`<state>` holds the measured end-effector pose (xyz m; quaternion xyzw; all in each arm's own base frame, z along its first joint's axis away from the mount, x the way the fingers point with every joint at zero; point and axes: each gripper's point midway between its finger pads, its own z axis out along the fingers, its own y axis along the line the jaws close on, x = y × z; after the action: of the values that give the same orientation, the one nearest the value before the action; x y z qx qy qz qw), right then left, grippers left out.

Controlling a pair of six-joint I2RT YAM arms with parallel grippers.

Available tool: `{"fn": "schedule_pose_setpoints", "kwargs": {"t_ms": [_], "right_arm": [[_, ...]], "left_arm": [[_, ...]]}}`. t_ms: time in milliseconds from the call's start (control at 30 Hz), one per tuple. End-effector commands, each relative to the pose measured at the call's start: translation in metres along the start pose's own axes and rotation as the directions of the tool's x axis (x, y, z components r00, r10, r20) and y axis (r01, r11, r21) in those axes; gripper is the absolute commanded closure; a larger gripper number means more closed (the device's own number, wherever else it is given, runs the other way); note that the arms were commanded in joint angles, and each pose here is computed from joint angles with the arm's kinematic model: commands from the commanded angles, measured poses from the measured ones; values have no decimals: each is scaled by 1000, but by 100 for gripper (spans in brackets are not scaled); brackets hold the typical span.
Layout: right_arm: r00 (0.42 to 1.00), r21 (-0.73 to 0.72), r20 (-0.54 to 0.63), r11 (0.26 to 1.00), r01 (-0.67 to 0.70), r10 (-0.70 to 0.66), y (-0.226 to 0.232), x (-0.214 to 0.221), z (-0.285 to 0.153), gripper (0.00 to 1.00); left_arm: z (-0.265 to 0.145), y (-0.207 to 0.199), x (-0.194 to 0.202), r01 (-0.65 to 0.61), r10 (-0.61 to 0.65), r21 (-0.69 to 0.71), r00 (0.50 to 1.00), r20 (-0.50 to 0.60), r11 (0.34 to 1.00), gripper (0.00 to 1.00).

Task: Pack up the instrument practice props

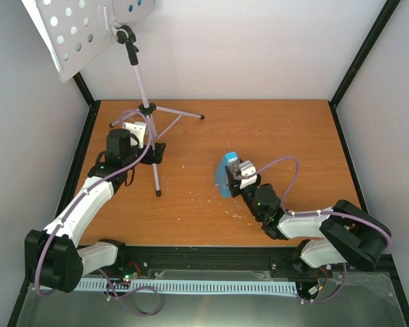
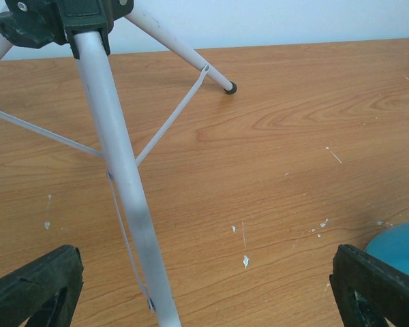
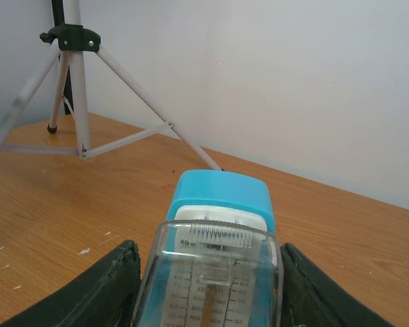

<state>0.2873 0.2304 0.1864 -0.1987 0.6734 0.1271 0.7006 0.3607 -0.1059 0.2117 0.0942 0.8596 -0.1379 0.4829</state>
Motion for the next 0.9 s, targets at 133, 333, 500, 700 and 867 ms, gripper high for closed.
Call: {"fn": "schedule_pose_setpoints", "kwargs": {"t_ms": [133, 333, 500, 700, 867], "right_arm": [[998, -30, -62, 999, 11, -13, 11, 17, 4, 48], [997, -34, -78, 999, 14, -16, 12, 20, 7, 44], [998, -11, -66, 1000, 21, -22, 7, 14, 4, 18], [1000, 5, 4, 1000, 23, -23, -4, -7, -12, 0], [997, 35, 83, 999, -4, 1, -18, -33, -31, 0]], "left_arm": [[-5, -3, -15, -15, 15, 14, 999, 42, 1000, 0], [-5, -3, -15, -17, 16, 13, 999, 42, 1000, 1], [-7, -3, -16, -17, 17, 10, 999, 46, 1000, 0], [-9, -2, -17, -19, 19, 4, 998, 53, 1000, 0], [-10, -2, -20, -11, 11, 2, 998, 62, 1000, 0]]}}
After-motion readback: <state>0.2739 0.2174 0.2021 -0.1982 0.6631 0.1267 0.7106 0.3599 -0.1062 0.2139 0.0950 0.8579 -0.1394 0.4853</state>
